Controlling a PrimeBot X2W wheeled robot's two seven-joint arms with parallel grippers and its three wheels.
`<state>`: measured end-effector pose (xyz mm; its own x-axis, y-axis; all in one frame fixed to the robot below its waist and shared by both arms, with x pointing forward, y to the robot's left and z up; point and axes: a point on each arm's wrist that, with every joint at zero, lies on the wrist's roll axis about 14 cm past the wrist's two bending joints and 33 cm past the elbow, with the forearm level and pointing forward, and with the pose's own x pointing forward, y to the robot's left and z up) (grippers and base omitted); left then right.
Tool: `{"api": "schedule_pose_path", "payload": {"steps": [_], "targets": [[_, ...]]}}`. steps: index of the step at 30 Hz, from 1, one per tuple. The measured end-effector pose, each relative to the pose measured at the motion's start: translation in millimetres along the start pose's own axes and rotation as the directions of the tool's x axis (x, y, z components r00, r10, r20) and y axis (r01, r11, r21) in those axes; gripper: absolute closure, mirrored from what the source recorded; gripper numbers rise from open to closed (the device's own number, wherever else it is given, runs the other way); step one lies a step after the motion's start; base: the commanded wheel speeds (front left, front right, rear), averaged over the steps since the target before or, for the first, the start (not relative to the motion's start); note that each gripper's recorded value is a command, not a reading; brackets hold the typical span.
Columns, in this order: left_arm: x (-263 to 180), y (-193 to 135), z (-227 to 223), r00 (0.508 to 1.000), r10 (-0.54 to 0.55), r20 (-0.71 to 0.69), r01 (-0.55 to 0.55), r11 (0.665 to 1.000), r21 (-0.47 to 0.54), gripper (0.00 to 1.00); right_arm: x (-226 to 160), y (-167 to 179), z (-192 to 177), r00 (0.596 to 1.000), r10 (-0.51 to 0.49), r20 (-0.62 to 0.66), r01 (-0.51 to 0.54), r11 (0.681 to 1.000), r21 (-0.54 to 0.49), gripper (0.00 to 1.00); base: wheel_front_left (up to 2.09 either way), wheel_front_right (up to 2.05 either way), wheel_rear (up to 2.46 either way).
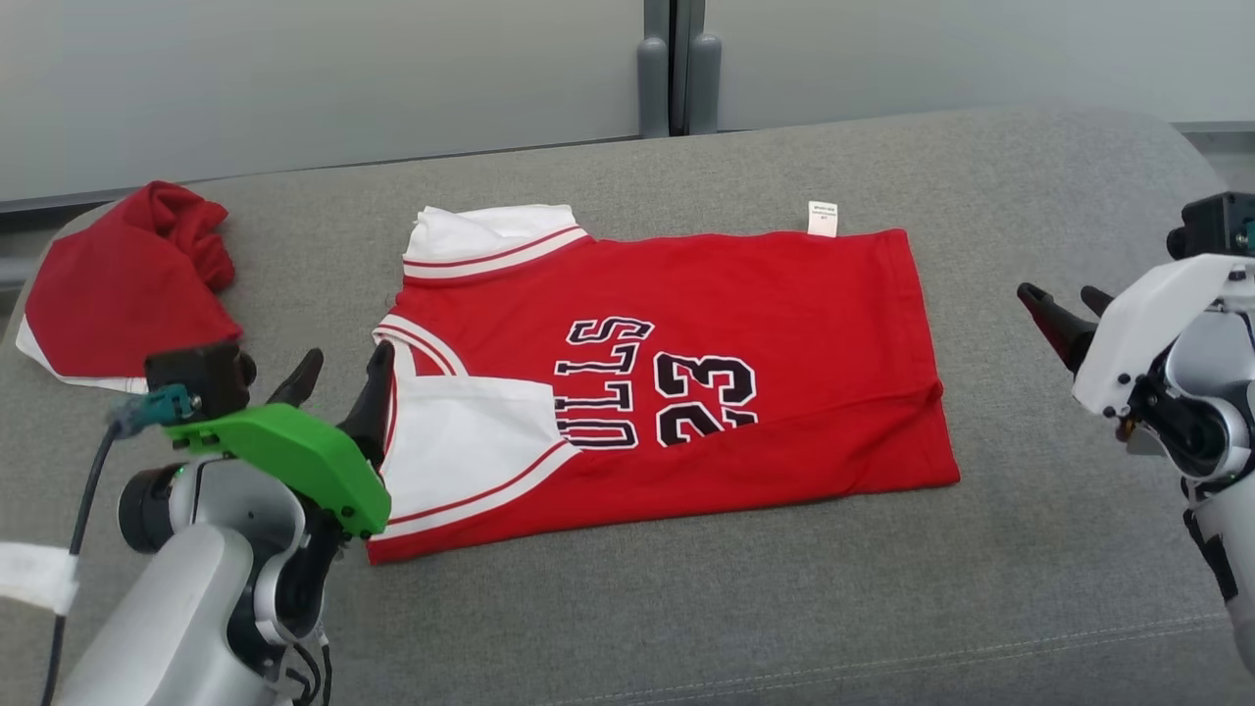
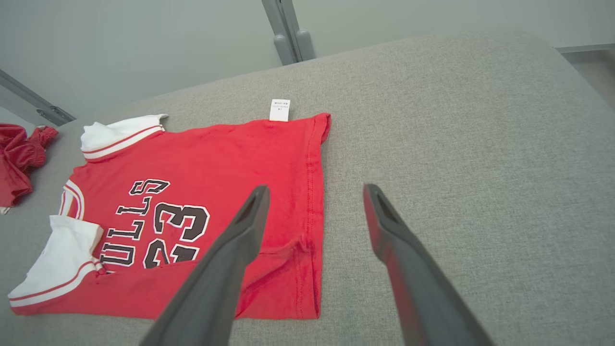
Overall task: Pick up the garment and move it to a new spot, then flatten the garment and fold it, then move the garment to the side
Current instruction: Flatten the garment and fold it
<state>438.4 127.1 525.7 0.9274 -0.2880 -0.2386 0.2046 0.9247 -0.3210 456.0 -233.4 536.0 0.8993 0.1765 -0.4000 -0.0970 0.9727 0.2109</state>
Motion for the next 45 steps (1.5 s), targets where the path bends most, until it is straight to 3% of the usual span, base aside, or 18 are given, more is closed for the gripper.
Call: {"api": "schedule_pose_path", "payload": {"steps": [11,18,26,45], "targets": [[-41.6,25.5,-44.4,0.989,0.136,0.063,-0.126,0.982,-0.138,0.0,-22.7,-7.1,-48.1,0.992,-0.032,0.118,0.009,0.982,0.19,0.0,0.0,0.0,0.0],[-57.4,29.7,-92.1,0.98,0.193,-0.041,-0.197,0.95,-0.242,0.0,-29.3,-3.4,-101.1,0.997,-0.058,0.059,0.036,0.945,0.324,0.0,0.0,0.0,0.0],[-57.2,29.3,-126.9,0.965,0.213,-0.151,-0.251,0.916,-0.314,0.0,-26.9,1.4,-131.4,0.997,-0.081,0.017,0.067,0.906,0.417,0.0,0.0,0.0,0.0],[-24.1,41.5,-157.1,0.925,0.24,-0.294,-0.343,0.862,-0.374,0.0,-4.6,18.1,-143.3,0.999,-0.038,-0.031,0.048,0.904,0.424,0.0,0.0,0.0,0.0]]}}
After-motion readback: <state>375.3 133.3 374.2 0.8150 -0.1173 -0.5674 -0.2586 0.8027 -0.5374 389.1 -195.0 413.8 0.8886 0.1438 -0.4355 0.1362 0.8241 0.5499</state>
